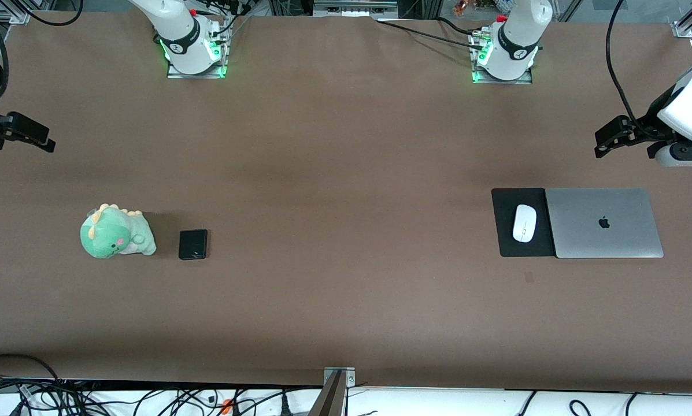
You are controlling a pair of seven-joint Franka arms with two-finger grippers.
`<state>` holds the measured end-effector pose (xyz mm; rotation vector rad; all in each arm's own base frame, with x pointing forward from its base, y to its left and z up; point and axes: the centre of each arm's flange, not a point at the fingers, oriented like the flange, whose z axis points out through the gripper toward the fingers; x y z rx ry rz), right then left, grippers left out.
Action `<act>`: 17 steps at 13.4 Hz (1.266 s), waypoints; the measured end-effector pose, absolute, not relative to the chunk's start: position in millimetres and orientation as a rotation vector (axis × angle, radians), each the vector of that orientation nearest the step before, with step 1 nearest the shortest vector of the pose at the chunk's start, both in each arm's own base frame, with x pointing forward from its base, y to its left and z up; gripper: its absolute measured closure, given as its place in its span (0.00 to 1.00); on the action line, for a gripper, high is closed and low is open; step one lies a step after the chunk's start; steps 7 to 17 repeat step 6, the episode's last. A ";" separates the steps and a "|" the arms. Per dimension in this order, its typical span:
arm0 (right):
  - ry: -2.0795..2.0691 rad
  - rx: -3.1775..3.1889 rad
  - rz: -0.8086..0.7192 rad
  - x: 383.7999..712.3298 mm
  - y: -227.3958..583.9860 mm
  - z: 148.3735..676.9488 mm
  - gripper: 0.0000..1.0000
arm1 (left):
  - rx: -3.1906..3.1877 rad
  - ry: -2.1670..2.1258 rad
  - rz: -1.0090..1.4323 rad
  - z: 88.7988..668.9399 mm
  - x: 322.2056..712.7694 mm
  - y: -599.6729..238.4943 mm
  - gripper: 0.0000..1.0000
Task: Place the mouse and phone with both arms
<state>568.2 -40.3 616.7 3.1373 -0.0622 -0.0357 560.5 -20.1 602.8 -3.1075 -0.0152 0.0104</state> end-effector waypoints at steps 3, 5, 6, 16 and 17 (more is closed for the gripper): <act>-0.054 3.137 -0.003 568.0 -38.0 626.3 0.00 | -3.108 -0.015 0.010 602.8 560.5 -20.1 0.00; -0.049 3.137 -0.001 568.3 -36.0 626.8 0.00 | -3.108 -0.015 0.010 602.8 560.5 -20.1 0.00; -0.047 3.137 -0.001 568.4 -35.4 626.7 0.00 | -3.108 -0.015 0.010 602.8 560.5 -20.1 0.00; -0.047 3.137 -0.001 568.4 -35.4 626.7 0.00 | -3.108 -0.015 0.010 602.8 560.5 -20.1 0.00; -0.047 3.137 -0.001 568.4 -35.4 626.7 0.00 | -3.108 -0.015 0.010 602.8 560.5 -20.1 0.00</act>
